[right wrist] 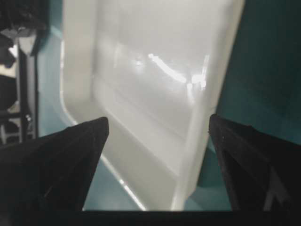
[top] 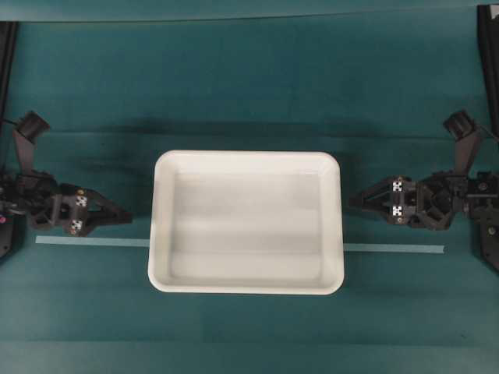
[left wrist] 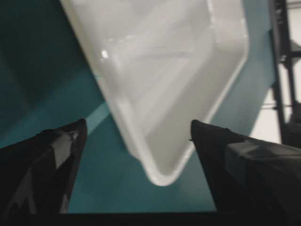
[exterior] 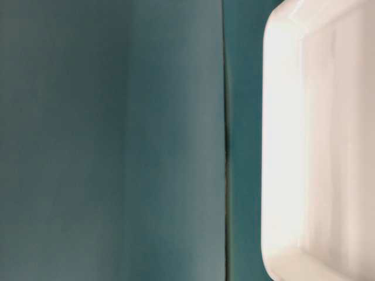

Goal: Lift the white case with both hands.
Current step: 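Close both grippers on the left and right rims of the white tray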

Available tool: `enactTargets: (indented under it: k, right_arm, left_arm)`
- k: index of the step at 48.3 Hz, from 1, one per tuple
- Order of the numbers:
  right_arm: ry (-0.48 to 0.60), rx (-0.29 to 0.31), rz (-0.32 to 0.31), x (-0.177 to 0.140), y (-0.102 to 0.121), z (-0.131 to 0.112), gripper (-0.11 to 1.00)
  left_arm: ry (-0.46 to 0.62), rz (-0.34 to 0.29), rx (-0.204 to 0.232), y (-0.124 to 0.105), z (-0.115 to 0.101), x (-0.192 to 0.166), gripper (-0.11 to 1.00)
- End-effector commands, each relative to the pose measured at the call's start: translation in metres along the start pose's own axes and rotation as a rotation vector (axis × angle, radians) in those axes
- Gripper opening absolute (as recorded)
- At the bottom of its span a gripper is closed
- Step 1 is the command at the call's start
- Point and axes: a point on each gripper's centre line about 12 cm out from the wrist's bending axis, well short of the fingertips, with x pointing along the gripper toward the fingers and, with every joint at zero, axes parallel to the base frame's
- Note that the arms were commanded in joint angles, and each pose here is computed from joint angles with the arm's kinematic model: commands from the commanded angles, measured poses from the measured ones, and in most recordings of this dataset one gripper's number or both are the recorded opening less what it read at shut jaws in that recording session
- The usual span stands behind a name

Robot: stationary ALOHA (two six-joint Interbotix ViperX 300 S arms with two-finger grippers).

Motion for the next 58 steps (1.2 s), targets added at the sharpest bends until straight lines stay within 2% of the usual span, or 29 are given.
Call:
enactTargets:
  k: [1,7,16,26,40,43,51,58]
  right_arm:
    - [-0.005,-0.019,-0.019,0.008,-0.006,-0.005,0.91]
    - [-0.004,-0.03,-0.027,0.015,-0.01,-0.011,0.91]
    - [-0.016,0.012,-0.036,0.021,-0.019,-0.015,0.91]
    - [-0.022,0.015,-0.052,0.026,-0.026,-0.018,0.91]
    - [-0.038,0.019,-0.051,0.04,-0.021,-0.019,0.91]
    - [-0.041,0.03,-0.054,0.041,-0.022,-0.018,0.91]
    - [-0.064,0.111,-0.071,0.045,-0.023,-0.012,0.91]
    - [-0.047,0.115,-0.102,0.047,-0.024,-0.014,0.91]
  left_arm:
    - [0.0,0.005,0.005,0.002,0.0,0.01,0.95]
    - [-0.005,-0.011,0.004,0.0,0.001,0.018,0.95]
    - [0.009,0.026,0.005,0.006,-0.001,0.031,0.95]
    - [0.018,0.059,0.005,0.01,-0.002,0.045,0.95]
    - [0.0,0.038,0.011,0.004,0.004,0.06,0.95]
    - [0.001,0.036,0.012,0.003,0.004,0.061,0.94]
    - [0.0,0.034,0.012,0.003,0.004,0.061,0.94]
    - [0.002,0.037,0.014,0.004,0.003,0.061,0.94]
